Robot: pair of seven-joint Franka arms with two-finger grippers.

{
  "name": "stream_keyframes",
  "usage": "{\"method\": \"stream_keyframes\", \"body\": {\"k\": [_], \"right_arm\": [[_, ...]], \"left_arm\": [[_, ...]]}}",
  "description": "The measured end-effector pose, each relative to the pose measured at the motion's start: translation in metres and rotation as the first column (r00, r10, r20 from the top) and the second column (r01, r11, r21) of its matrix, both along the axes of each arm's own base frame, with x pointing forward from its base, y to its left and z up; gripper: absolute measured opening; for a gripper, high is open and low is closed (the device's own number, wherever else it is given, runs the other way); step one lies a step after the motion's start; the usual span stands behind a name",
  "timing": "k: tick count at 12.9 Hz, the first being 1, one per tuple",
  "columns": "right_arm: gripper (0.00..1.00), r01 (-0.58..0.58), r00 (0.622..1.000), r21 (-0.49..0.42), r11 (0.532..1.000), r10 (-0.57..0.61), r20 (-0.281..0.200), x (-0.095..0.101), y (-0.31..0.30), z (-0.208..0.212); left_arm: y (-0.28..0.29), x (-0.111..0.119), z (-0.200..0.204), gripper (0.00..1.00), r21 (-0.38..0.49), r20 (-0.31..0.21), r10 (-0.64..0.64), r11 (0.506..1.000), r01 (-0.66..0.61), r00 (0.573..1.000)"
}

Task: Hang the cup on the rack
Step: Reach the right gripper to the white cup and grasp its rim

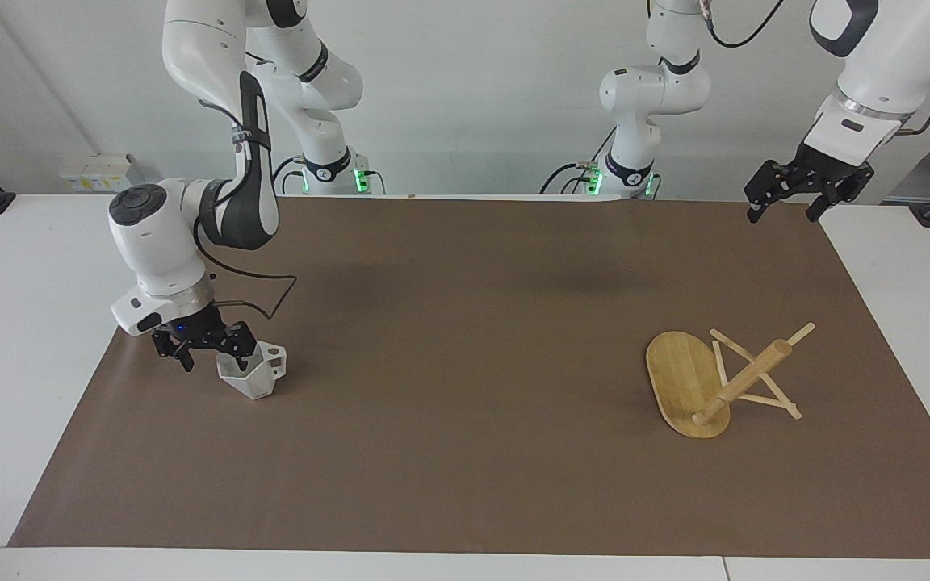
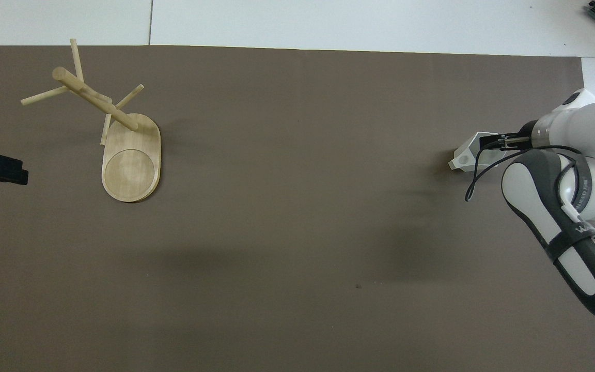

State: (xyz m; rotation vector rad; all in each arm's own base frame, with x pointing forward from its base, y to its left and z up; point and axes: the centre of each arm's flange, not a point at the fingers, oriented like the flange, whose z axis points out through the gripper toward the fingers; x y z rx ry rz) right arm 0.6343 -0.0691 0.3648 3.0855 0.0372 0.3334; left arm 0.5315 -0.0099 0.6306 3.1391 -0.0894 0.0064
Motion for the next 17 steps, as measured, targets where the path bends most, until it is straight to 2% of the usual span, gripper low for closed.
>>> {"method": "stream_keyframes", "body": {"k": [5,7,8,9,10,11,12,13,14,17], "right_arm": [[0.97,-0.005,1.000,0.001,1.000,0.005,-0.003,0.0009,0.0033,-0.0038],[0.76,-0.010,1.000,0.001,1.000,0.010,-0.003,0.0012,0.0064,-0.0038],[0.59,-0.011,1.000,0.001,1.000,0.011,-0.003,0.0013,0.0069,-0.0037],[0.48,-0.011,1.000,0.001,1.000,0.011,-0.002,0.0014,0.0069,-0.0035],[0.48,-0.011,1.000,0.001,1.000,0.011,-0.001,0.0017,0.0069,-0.0029],[0.39,-0.011,1.000,0.001,1.000,0.011,0.001,0.0021,0.0069,-0.0021],[0.28,-0.011,1.000,0.001,1.000,0.011,0.002,0.0024,0.0069,-0.0015],[0.11,-0.011,1.000,0.001,1.000,0.011,0.003,0.0027,0.0069,-0.0008],[0.04,-0.013,1.000,0.003,1.000,0.013,0.012,0.0040,0.0089,0.0046],[0.04,-0.011,1.000,0.002,1.000,0.011,0.008,0.0038,0.0077,0.0031]], "left_arm": [[0.0002,0.0000,0.0000,1.00,0.000,0.000,-0.053,0.999,0.053,0.999],[0.0002,0.0000,0.0000,1.00,0.000,0.000,-0.059,0.998,0.059,0.998],[0.0002,0.0000,0.0000,1.00,0.000,0.000,-0.060,0.998,0.060,0.998],[0.0002,0.0000,0.0000,1.00,0.000,0.000,-0.060,0.998,0.060,0.998],[0.0004,0.0000,0.0000,1.00,0.000,0.000,-0.059,0.998,0.059,0.998],[0.0006,0.0000,0.0000,1.00,0.000,0.000,-0.059,0.998,0.059,0.998],[0.0007,0.0000,0.0000,1.00,0.000,0.000,-0.059,0.998,0.059,0.998],[0.0009,0.0001,0.0001,1.00,0.000,0.001,-0.058,0.998,0.058,0.998],[0.0013,0.0001,0.0001,1.00,0.000,0.001,-0.057,0.998,0.057,0.998],[0.0023,0.0001,0.0001,1.00,0.000,0.001,-0.040,0.999,0.040,0.999]]}}
